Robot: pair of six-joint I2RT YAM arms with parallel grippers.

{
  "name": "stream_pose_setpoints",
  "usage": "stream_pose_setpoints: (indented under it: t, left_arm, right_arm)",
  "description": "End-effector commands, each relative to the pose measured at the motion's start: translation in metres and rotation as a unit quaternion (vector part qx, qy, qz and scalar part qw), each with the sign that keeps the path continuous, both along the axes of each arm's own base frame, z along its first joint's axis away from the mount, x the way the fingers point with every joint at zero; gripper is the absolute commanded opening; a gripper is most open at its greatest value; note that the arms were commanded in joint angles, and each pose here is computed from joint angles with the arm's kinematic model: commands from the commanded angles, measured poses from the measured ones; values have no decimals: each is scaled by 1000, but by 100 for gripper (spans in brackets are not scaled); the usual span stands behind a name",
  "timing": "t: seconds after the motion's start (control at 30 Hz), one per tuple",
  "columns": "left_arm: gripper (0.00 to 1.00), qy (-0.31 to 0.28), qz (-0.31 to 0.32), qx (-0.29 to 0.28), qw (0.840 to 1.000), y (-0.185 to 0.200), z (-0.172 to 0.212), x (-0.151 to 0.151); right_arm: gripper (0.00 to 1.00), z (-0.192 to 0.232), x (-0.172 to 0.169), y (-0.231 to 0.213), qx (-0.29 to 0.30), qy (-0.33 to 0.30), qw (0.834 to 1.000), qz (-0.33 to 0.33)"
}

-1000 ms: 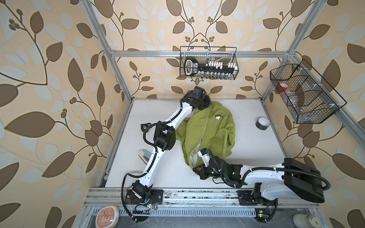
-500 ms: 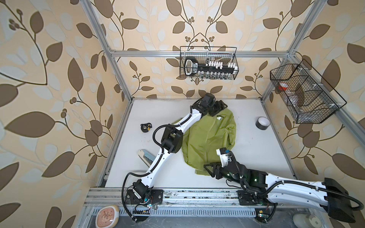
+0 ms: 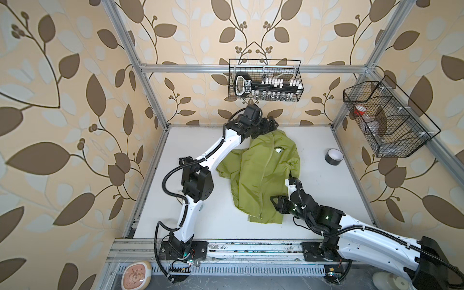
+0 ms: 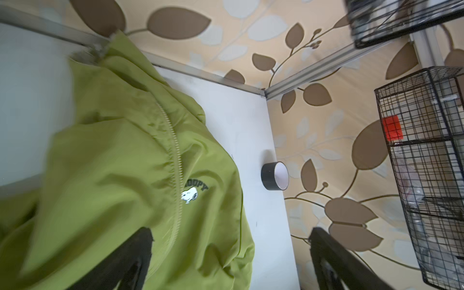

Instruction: Zip up the jacket

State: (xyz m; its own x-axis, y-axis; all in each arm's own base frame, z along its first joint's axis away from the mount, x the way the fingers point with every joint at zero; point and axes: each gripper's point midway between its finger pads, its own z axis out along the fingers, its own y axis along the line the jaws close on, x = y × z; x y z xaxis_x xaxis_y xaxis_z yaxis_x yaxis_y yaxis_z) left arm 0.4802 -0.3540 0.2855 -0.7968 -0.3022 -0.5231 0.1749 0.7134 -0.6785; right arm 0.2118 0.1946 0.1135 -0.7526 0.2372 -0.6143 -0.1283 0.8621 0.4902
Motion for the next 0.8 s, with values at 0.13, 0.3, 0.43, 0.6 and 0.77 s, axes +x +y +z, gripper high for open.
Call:
stream_pose_setpoints:
  t: [0.13, 0.3, 0.43, 0.6, 0.77]
  left_arm:
    - [94, 49, 65, 144, 986, 115, -38, -90]
    - [94, 127, 79, 84, 985, 146, -88, -161]
    - [93, 194, 90, -7, 977, 142, -131, -206]
    - [95, 229, 100, -56, 967, 136, -154, -239]
    - [95, 262, 103, -95, 955, 121, -165, -265]
  right_arm:
    - [63, 27, 47, 3, 8, 7, 1000, -1]
    - [67, 45, 106, -8, 19, 8, 999, -27]
    - [68, 56, 162, -17, 41, 11, 998, -48]
    - [65, 62, 224, -20, 74, 19, 995, -62]
    - [57, 49, 262, -21, 77, 38, 994, -73]
